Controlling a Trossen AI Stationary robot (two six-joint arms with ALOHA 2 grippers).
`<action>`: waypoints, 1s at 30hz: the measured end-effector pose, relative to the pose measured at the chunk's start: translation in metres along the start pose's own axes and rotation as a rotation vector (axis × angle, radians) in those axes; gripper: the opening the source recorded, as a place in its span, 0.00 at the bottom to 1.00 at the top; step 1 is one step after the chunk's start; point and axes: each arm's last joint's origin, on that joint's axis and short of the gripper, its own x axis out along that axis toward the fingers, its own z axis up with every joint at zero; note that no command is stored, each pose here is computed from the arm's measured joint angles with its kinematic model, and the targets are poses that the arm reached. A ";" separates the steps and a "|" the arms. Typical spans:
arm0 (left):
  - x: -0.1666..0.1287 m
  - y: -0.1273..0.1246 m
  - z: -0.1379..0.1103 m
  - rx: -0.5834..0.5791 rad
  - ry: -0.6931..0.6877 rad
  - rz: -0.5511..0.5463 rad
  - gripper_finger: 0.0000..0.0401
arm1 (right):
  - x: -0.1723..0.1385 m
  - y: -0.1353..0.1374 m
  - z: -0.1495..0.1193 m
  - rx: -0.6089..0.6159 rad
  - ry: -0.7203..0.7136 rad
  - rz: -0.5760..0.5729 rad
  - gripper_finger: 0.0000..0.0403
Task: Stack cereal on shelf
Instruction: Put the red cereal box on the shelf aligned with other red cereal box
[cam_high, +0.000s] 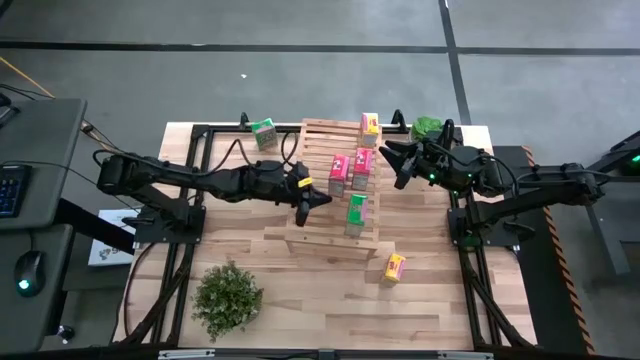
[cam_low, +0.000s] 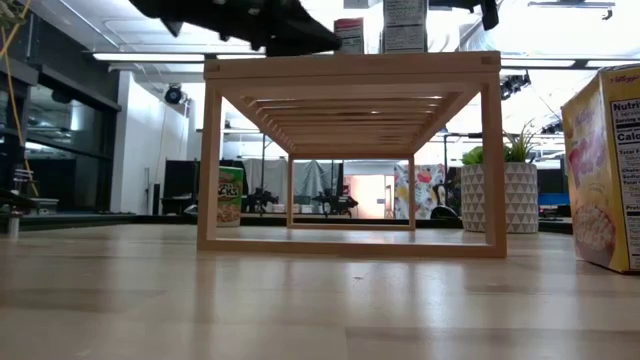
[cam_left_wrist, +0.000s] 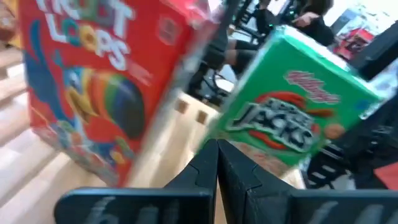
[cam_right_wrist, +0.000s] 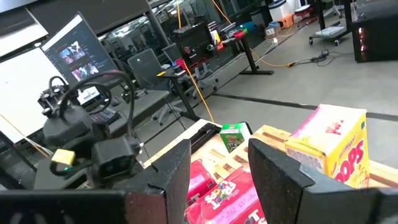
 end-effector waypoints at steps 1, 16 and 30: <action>0.001 0.003 0.001 -0.001 0.006 0.011 0.00 | 0.000 0.000 0.000 0.008 0.000 0.000 0.38; 0.028 0.012 0.008 0.074 0.070 0.036 0.00 | 0.000 0.000 0.000 0.012 0.000 0.000 0.38; 0.026 0.024 0.013 0.089 0.050 0.073 0.00 | 0.000 0.000 -0.001 0.009 0.005 -0.003 0.38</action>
